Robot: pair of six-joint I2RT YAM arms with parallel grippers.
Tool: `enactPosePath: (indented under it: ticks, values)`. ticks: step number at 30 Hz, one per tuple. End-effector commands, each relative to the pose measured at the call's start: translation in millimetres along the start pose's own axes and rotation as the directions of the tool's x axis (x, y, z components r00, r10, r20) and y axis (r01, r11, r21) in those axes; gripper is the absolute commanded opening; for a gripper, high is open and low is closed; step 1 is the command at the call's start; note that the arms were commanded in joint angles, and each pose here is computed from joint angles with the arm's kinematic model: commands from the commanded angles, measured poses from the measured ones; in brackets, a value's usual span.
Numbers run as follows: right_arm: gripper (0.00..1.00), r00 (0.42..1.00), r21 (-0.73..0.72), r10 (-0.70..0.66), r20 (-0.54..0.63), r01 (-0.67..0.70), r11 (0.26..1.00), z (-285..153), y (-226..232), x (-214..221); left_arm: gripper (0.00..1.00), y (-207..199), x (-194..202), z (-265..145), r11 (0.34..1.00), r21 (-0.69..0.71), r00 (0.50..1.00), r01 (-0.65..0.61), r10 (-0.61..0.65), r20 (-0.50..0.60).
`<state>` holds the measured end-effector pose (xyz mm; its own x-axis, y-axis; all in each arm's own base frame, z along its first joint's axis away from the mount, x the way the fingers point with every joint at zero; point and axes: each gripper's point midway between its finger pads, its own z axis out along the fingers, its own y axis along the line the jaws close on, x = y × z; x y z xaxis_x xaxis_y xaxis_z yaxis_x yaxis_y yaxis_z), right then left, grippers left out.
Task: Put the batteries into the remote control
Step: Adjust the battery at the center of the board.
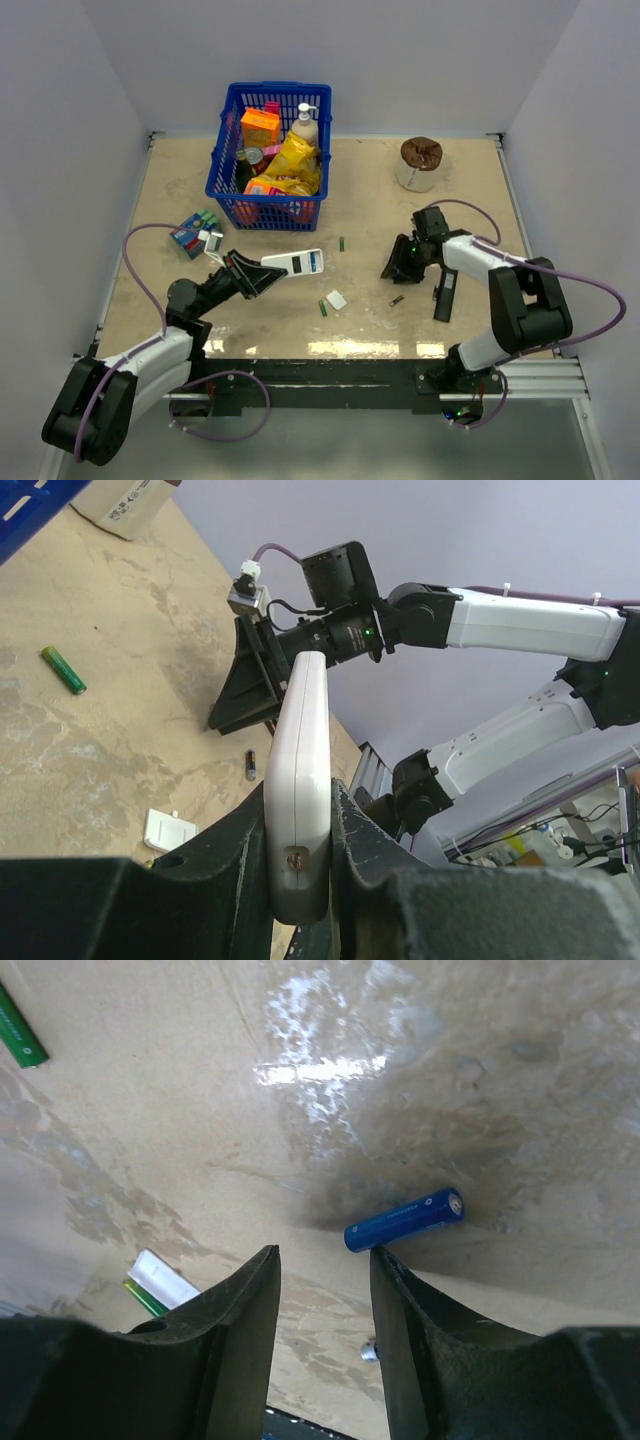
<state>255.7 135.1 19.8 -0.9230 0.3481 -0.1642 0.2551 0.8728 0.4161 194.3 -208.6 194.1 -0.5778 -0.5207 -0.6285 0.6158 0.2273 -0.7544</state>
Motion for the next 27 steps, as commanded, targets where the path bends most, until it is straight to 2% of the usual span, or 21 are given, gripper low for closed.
enactPosePath:
  ticks: [1, 7, 9, 12, 13, 15, 16, 21, 24, 27]
  values:
    - [0.46, 0.999, -0.061, -0.028, 0.039, 0.030, 0.998, 2.3, 24.2, -17.7, 0.00, -8.1, -10.2, 1.8, 0.997, 0.033, 0.997, -0.073, 0.072, 0.042]
    - [0.51, 0.989, -0.115, -0.138, 0.045, 0.142, 0.983, 0.2, 52.4, -26.6, 0.00, -8.0, -10.3, 1.7, 0.997, 0.031, 0.997, -0.072, 0.071, 0.043]
    - [0.52, 0.969, -0.140, -0.236, 0.070, 0.243, 0.960, -13.9, 66.9, -32.4, 0.00, -9.2, -10.8, 1.4, 0.997, 0.034, 0.996, -0.075, 0.073, 0.045]
    - [0.57, 0.901, -0.083, -0.415, 0.128, 0.427, 0.901, -36.8, 71.4, -47.4, 0.00, -9.2, -11.5, 1.0, 0.996, 0.030, 0.996, -0.080, 0.078, 0.048]
    - [0.58, 0.861, -0.040, -0.497, 0.112, 0.503, 0.863, -43.3, 62.5, -47.5, 0.00, -9.2, -11.5, 0.9, 0.996, 0.030, 0.996, -0.081, 0.080, 0.048]
    - [0.61, 0.812, 0.039, -0.571, 0.121, 0.571, 0.820, -54.9, 58.2, -62.4, 0.00, -10.2, -12.5, 1.0, 0.996, 0.032, 0.995, -0.087, 0.086, 0.052]
    - [0.61, 0.777, 0.070, -0.625, 0.072, 0.621, 0.780, -55.8, 48.0, -60.8, 0.00, -10.5, -12.7, 1.0, 0.995, 0.033, 0.995, -0.090, 0.088, 0.053]
    - [0.61, 0.718, 0.221, -0.696, -0.019, 0.682, 0.697, -60.5, 25.4, -72.8, 0.00, -13.4, -14.1, 1.4, 0.993, 0.043, 0.993, -0.107, 0.105, 0.053]
    - [0.59, 0.619, 0.241, -0.776, -0.118, 0.776, 0.583, -57.8, 12.6, -57.5, 0.00, -16.0, -14.4, 1.7, 0.992, 0.051, 0.992, -0.119, 0.116, 0.049]
    - [0.52, 0.558, 0.214, -0.816, -0.154, 0.824, 0.524, -54.9, 4.3, -47.9, 0.00, -18.3, -14.7, 1.5, 0.990, 0.058, 0.991, -0.130, 0.128, 0.047]
